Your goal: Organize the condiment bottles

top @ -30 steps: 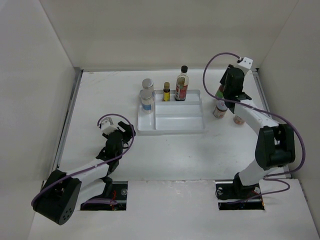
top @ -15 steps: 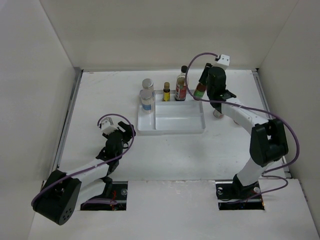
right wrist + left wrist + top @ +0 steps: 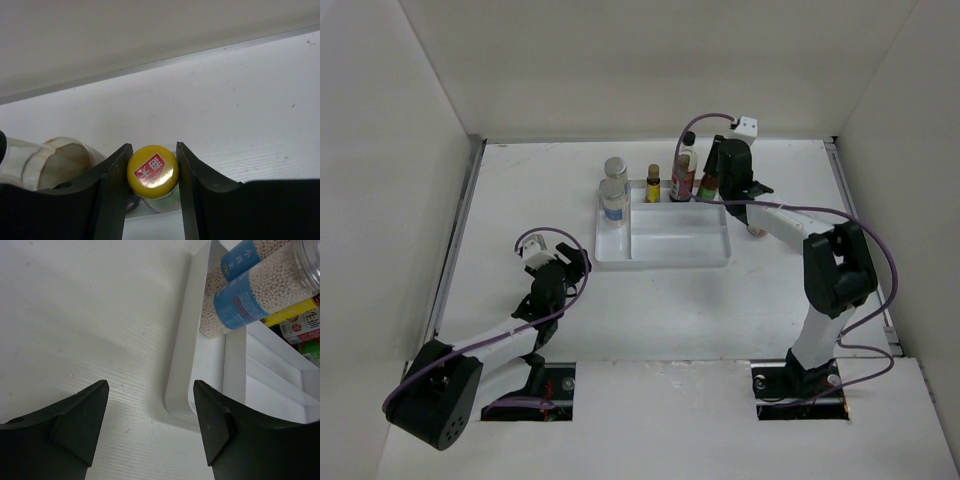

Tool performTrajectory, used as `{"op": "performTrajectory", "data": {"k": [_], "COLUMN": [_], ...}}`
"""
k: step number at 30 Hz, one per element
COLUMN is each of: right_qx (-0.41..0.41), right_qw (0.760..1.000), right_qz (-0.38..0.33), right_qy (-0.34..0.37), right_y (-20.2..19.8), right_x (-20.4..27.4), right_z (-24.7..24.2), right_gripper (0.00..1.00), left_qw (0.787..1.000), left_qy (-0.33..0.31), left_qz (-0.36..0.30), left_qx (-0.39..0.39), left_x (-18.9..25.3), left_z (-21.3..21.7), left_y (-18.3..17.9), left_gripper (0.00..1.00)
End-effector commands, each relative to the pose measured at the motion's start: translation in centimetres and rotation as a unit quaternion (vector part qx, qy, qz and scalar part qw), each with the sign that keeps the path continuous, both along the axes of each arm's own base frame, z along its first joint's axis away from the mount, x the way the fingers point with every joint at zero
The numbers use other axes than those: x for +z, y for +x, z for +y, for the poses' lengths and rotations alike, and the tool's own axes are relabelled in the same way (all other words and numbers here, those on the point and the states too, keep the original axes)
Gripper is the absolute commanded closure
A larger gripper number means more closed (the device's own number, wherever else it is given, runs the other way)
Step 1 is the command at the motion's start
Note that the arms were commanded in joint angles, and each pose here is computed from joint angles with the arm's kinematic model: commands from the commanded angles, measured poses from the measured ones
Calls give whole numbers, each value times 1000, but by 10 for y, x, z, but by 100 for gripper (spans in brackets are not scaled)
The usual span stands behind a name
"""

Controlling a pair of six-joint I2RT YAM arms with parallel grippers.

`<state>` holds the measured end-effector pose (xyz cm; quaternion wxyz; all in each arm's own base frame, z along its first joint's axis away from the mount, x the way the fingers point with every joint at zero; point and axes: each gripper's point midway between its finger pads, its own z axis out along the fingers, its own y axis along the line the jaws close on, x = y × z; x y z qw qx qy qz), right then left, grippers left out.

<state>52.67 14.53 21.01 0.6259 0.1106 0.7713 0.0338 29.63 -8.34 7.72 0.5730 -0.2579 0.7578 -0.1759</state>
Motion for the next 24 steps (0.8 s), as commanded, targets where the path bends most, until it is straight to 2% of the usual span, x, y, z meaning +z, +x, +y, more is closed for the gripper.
{"op": "performTrajectory", "data": {"k": [1, 9, 18, 21, 24], "right_qx": [0, -8, -42, -65, -106], "right_qw": [994, 994, 990, 989, 991], "right_qz": [-100, -97, -121, -114, -73], "right_qy": [47, 48, 59, 61, 46], "right_y": [8, -2, -43, -64, -85], "right_x": [63, 55, 90, 79, 41], "right_z": [11, 7, -22, -45, -76], "right_gripper": [70, 43, 30, 26, 18], "left_qw": [999, 999, 999, 999, 999], "left_qy": [-24, -25, -24, -27, -26], "left_qz": [-40, -42, -41, -45, -41], "left_qx": [1, 1, 1, 1, 0], "left_x": [27, 29, 27, 29, 27], "left_z": [-5, -5, -4, -4, -5], "left_y": [12, 12, 12, 11, 10], "left_gripper": [33, 33, 33, 33, 33]}}
